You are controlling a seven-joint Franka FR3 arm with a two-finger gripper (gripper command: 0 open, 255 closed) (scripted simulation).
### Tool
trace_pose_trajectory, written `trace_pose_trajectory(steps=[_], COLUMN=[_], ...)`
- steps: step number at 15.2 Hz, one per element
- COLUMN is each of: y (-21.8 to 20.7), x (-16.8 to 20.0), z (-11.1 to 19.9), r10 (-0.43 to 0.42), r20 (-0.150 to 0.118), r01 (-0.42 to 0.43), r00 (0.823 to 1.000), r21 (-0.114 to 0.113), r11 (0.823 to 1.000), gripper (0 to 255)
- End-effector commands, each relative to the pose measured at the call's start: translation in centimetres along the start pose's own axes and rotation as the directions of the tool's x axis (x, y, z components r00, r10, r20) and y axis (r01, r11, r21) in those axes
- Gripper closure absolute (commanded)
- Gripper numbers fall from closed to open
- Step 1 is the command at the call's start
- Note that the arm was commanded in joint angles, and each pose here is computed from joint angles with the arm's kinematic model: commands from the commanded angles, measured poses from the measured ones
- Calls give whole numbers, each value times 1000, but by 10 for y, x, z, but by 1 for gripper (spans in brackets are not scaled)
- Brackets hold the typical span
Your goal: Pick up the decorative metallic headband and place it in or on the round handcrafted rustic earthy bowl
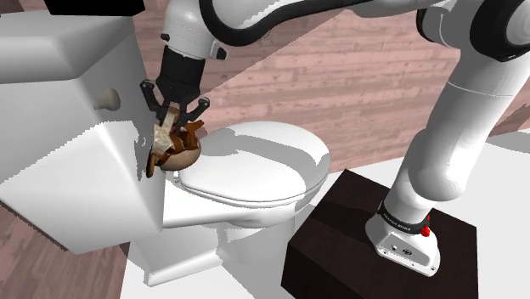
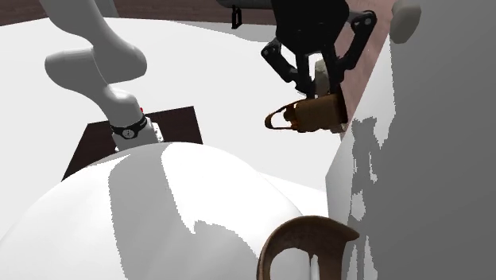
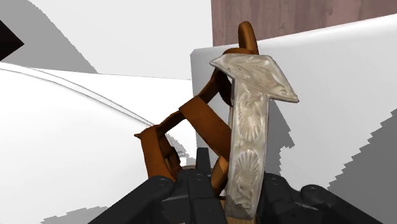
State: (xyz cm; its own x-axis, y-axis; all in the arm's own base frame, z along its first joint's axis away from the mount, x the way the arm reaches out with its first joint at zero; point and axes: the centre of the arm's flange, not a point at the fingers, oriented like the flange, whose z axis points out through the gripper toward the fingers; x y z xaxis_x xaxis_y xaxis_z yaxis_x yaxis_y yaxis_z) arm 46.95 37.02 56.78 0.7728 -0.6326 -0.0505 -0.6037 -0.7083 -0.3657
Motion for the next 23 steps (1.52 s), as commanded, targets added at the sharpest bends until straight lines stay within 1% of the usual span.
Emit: trace_pose_trajectory(steps=[1,15,23], y=[-10,-92,-76], x=[20,185,187], z=[-2,16,55], r10=[1,1,1], r20=[0,0,0], r01=[-1,-1,-1], r00=[1000,1000,1000], r21=[0,0,0], r11=[1000,1000,1000], gripper=[255,255,255])
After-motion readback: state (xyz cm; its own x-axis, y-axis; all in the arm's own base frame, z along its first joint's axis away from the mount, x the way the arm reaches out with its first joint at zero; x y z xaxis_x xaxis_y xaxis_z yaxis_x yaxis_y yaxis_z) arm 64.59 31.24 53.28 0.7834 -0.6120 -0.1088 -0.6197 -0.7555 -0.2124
